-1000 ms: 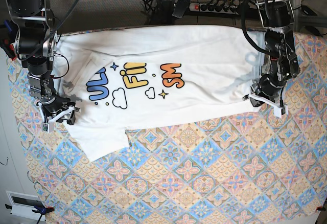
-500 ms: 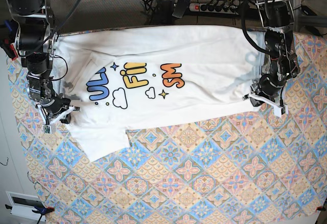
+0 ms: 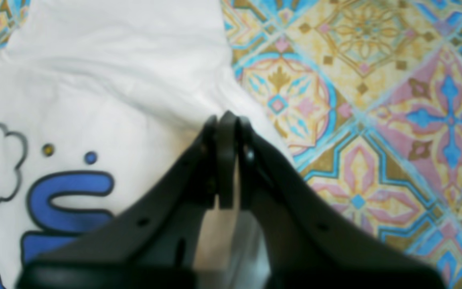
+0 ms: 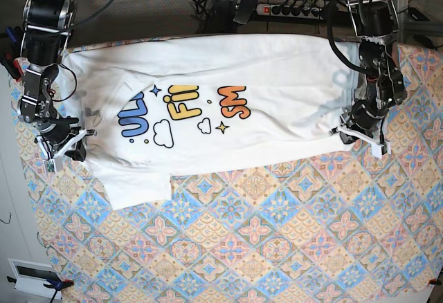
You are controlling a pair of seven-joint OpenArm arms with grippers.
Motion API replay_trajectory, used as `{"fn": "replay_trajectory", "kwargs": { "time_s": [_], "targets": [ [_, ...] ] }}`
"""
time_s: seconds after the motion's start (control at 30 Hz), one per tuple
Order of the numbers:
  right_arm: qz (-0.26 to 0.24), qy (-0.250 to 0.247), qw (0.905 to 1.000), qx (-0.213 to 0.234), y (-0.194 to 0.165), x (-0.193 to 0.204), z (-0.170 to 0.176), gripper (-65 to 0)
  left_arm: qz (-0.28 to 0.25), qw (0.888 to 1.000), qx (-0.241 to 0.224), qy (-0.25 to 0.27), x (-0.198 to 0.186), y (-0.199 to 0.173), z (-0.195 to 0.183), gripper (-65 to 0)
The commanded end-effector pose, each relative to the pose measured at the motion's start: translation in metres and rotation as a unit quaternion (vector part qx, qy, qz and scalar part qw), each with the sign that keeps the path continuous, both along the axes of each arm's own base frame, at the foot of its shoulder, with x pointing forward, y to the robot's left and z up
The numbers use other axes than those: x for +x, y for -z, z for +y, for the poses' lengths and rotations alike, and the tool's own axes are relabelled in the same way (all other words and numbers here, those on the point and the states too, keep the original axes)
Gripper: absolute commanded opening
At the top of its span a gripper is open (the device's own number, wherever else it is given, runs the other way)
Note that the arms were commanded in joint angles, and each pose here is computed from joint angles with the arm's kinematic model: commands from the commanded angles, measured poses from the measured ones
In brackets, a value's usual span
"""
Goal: Fold the T-shirt properly
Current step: 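Grasp the shirt's side edges midway with both grippers, then adjust grips on the side edges, left gripper near the hem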
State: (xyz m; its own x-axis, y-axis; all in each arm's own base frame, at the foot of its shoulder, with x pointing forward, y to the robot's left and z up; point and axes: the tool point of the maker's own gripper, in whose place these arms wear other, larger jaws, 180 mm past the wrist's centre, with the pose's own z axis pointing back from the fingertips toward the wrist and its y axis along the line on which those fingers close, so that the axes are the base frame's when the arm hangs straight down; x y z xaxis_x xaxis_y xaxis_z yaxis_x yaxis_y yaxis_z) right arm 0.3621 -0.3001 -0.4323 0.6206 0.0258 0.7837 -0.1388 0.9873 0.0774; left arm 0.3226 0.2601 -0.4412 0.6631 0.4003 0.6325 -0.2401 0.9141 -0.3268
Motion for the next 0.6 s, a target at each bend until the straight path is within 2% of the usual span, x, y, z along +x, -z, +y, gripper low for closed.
{"fn": "replay_trajectory", "kwargs": {
  "time_s": [0.0,0.1,0.3,0.5,0.57],
  "targets": [
    [-0.033,0.001,0.9994,-0.010,-0.023,0.010,-0.010,-64.3,-0.024,1.000,0.009,-0.010,0.006,-0.014,0.013,-65.0],
    [-0.037,-0.010,0.9990,-0.022,-0.025,0.000,-0.007,-64.3,-0.045,0.999,0.021,-0.013,0.004,-0.030,0.019,-65.0],
    [-0.033,-0.030,0.9983,-0.036,-0.023,-0.021,0.000,-64.3,-0.076,0.996,0.052,0.017,-0.014,-0.059,0.008,-65.0],
    [-0.035,-0.032,0.9982,-0.036,-0.022,-0.024,0.002,-63.8,-0.071,0.996,0.054,0.025,-0.024,-0.057,0.003,-65.0],
    [-0.044,-0.030,0.9980,-0.034,-0.028,-0.012,0.002,-60.8,-0.072,0.996,0.054,0.026,-0.024,-0.057,0.002,-65.0]
  ]
}}
